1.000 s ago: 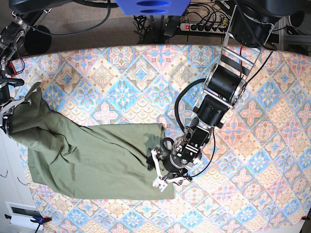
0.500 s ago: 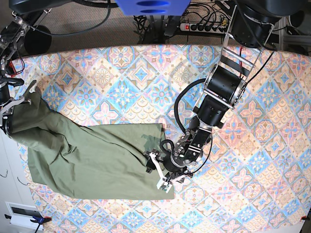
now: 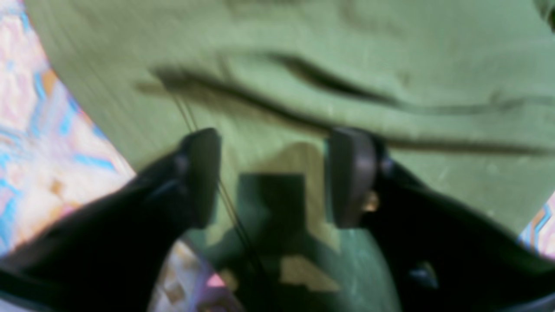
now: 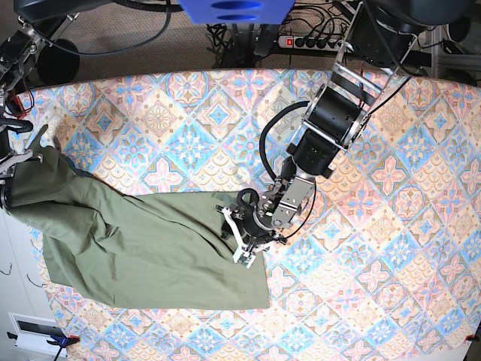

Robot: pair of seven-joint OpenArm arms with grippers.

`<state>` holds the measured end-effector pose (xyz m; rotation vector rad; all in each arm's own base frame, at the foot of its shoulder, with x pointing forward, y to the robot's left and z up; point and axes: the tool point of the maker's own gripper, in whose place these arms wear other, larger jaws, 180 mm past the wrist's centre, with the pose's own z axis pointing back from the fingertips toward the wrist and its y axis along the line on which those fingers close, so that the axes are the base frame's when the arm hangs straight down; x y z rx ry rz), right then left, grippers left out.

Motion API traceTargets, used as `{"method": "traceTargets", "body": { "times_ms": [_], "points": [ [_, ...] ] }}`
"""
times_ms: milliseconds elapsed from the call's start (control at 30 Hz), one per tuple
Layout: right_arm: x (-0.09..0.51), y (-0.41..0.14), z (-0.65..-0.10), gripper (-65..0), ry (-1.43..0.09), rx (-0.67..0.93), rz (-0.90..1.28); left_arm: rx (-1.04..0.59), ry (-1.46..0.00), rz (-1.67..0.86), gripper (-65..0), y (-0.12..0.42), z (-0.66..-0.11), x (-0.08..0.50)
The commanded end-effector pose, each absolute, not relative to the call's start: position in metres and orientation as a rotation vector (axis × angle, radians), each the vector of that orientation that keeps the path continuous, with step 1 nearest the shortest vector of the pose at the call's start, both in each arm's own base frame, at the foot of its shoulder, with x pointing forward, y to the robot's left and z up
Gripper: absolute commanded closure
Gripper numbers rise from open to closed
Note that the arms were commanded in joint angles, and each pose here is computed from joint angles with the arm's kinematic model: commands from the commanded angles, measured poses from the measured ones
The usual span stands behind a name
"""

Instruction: Layout the t-shirt on the table in an organized manner, then fold the t-shirt properly

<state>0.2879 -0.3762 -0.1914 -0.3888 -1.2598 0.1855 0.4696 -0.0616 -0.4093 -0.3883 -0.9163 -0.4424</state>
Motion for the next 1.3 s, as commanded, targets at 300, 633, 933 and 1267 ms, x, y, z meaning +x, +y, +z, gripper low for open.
{"method": "traceTargets", "body": {
  "times_ms": [300, 633, 933, 1267],
  "points": [
    [0.291, -0.377, -0.170, -0.2, -1.319, -0.416, 0.207, -0.420, -0.934, -0.490, 0.0, -0.050, -0.398, 0.475],
    [0.291, -0.377, -0.170, -0.2, -1.319, -0.416, 0.207, -0.335, -0.849, -0.809, 0.0, -0.012, -0.403, 0.393],
    [0.291, -0.376, -0.171, -0.2, -1.317, -0.413, 0.207, -0.254, -0.802, -0.893, 0.0, 0.049, -0.403, 0.346],
    [0.285, -0.376, -0.182, -0.2, -1.281, -0.406, 0.215, -0.352, -1.059, -0.565, -22.4, 0.019, -0.327, 0.442]
  ]
}}
